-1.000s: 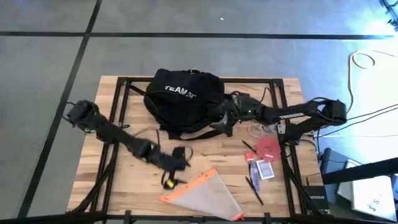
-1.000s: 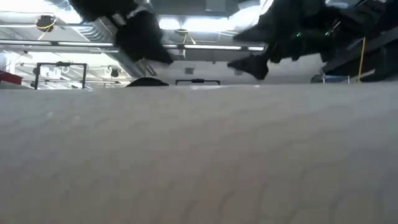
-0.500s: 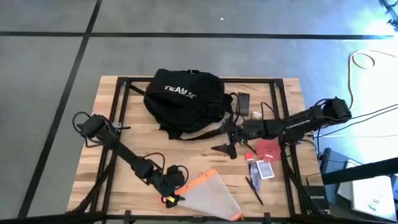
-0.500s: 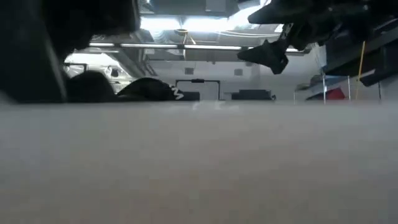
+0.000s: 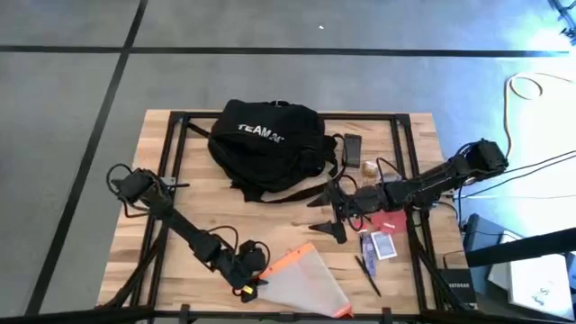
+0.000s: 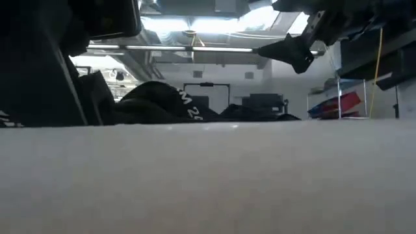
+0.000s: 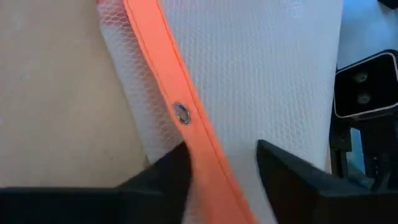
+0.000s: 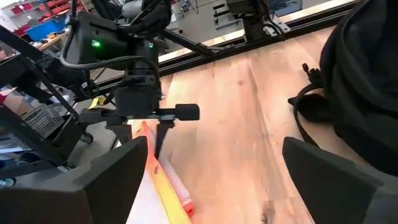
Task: Unpack backpack
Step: Put the pink charger adapter into the white zip bag
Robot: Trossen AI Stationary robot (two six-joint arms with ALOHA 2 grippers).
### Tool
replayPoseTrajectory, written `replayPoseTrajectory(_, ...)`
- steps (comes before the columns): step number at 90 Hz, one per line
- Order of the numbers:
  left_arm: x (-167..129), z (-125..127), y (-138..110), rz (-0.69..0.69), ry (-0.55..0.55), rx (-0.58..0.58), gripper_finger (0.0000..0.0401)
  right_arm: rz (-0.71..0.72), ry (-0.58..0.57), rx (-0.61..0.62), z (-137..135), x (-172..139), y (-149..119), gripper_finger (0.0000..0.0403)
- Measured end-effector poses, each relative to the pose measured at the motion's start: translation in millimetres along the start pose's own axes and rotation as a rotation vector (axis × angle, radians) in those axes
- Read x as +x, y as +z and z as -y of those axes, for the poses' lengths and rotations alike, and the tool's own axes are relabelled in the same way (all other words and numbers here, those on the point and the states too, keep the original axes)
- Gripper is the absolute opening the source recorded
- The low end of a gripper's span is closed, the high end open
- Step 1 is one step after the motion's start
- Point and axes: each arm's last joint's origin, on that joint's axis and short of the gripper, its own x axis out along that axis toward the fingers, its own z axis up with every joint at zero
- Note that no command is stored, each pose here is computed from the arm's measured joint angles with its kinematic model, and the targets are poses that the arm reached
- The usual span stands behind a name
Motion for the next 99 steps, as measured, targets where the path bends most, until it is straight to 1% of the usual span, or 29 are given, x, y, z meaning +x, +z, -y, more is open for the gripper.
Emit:
replayPoseTrajectory(13, 0.8, -1.3, 1.5, -0.008, -0.007, 0.016, 0.0032, -0.011, -0.009, 0.0, 1.3, 0.1, -0.9, 0.0356)
replayPoseTrajectory(17, 1.2, -1.9, 2.7, -0.012, -0.015, 0.016, 0.0014, -0.013, -0.009, 0.0, 1.3, 0.1, -1.1, 0.0356)
replayPoseTrajectory(24, 2.0, -2.8, 5.5, -0.002, -0.022, 0.014, 0.0005, -0.013, -0.008, 0.004, 1.2, 0.0, -1.1, 0.0356)
replayPoseTrajectory(32, -0.7, -4.8, 14.4, 0.029, -0.023, 0.052, 0.0001, -0.018, 0.011, 0.038, 0.4, -0.6, -0.6, 0.0356)
replayPoseTrajectory(39, -9.1, -8.8, 30.6, 0.075, -0.001, 0.096, 0.0, -0.003, 0.047, 0.115, -1.9, -3.2, 3.5, 0.0355)
replayPoseTrajectory(45, -19.8, -13.6, 49.5, 0.123, 0.03, 0.137, 0.0, 0.072, 0.11, 0.164, -8.2, -6.9, 12.9, 0.0351)
replayPoseTrajectory(52, -35.7, -22.7, 67.9, 0.179, 0.129, 0.206, 0.0, 0.158, 0.25, 0.157, -21.8, -14.6, 24.7, 0.0342)
replayPoseTrajectory(56, -45.0, -29.1, 76.2, 0.216, 0.22, 0.259, 0.0, 0.186, 0.322, 0.134, -28.8, -20.6, 29.8, 0.0337)
replayPoseTrajectory(60, -55.1, -34.9, 82.8, 0.244, 0.326, 0.338, 0.0, 0.208, 0.365, 0.113, -34.1, -27.3, 34.0, 0.0331)
replayPoseTrajectory(66, -68.0, -42.8, 92.7, 0.28, 0.483, 0.47, 0.0, 0.235, 0.382, 0.066, -40.2, -37.5, 38.4, 0.0323)
replayPoseTrajectory(71, -78.5, -48.0, 102.1, 0.305, 0.595, 0.568, 0.0, 0.248, 0.36, 0.034, -42.5, -43.6, 40.0, 0.0317)
replayPoseTrajectory(76, -87.3, -52.6, 114.1, 0.338, 0.643, 0.616, 0.0, 0.259, 0.327, 0.01, -42.8, -48.1, 41.3, 0.0313)
replayPoseTrajectory(83, -96.9, -55.3, 126.6, 0.385, 0.63, 0.626, 0.0, 0.269, 0.278, -0.01, -42.2, -52.7, 42.5, 0.0308)
replayPoseTrajectory(88, -99.2, -56.3, 129.7, 0.386, 0.578, 0.624, 0.0, 0.263, 0.224, -0.02, -39.7, -52.8, 41.4, 0.0308)
replayPoseTrajectory(93, -96.5, -56.3, 125.2, 0.336, 0.498, 0.647, 0.0, 0.246, 0.163, -0.036, -36.9, -51.4, 38.6, 0.0308)
replayPoseTrajectory(99, -88.4, -60.7, 109.4, 0.238, 0.398, 0.679, 0.0, 0.217, 0.078, -0.058, -33.1, -49.2, 33.9, 0.0308)
